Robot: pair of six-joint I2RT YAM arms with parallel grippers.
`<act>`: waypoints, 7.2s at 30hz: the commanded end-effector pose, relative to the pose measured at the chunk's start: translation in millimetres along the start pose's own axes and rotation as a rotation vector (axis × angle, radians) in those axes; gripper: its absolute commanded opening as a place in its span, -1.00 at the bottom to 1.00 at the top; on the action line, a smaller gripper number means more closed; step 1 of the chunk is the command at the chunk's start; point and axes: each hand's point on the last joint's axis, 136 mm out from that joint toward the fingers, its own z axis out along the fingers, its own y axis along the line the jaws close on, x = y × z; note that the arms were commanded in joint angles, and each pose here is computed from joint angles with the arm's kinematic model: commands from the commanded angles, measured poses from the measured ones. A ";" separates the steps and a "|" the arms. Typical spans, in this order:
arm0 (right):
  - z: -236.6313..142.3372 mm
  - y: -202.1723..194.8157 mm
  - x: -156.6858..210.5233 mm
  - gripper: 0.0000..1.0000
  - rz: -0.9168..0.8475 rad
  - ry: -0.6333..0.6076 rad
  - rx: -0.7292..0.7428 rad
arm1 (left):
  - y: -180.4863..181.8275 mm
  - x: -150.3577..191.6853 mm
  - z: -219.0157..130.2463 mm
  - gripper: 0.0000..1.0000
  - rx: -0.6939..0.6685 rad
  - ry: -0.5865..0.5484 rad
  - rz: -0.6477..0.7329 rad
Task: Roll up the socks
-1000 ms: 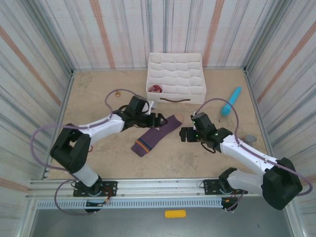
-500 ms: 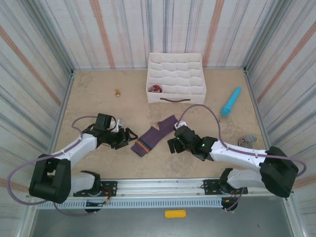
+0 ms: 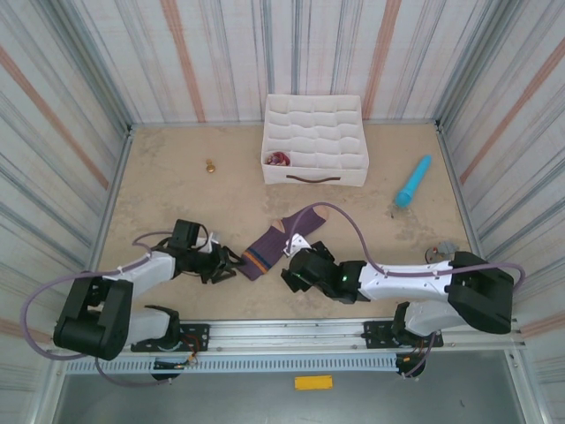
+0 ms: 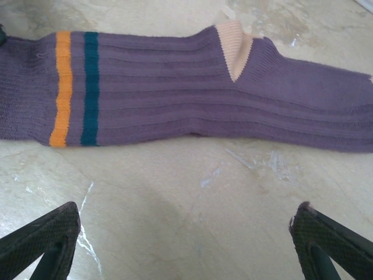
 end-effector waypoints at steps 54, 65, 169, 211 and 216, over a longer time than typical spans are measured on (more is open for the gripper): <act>72.8 62.8 1.9 -0.40 -0.440 0.029 -0.084 | -32.7 8.2 47.9 -0.99 0.033 0.120 -0.028; 67.9 54.3 0.9 -1.00 -0.275 0.138 -0.263 | -47.3 -2.8 37.9 -0.04 0.077 0.074 0.011; 51.1 9.4 -26.4 -0.06 -0.502 0.050 0.298 | -66.8 -38.2 103.6 -1.00 -0.415 0.156 0.344; 93.4 -14.0 66.2 -1.00 -0.210 0.319 0.102 | -83.4 -50.8 77.8 -0.10 -0.303 0.052 0.375; 88.4 -12.1 63.5 -1.00 -0.112 0.289 -0.001 | -99.1 -60.1 55.8 0.32 -0.244 -0.059 0.383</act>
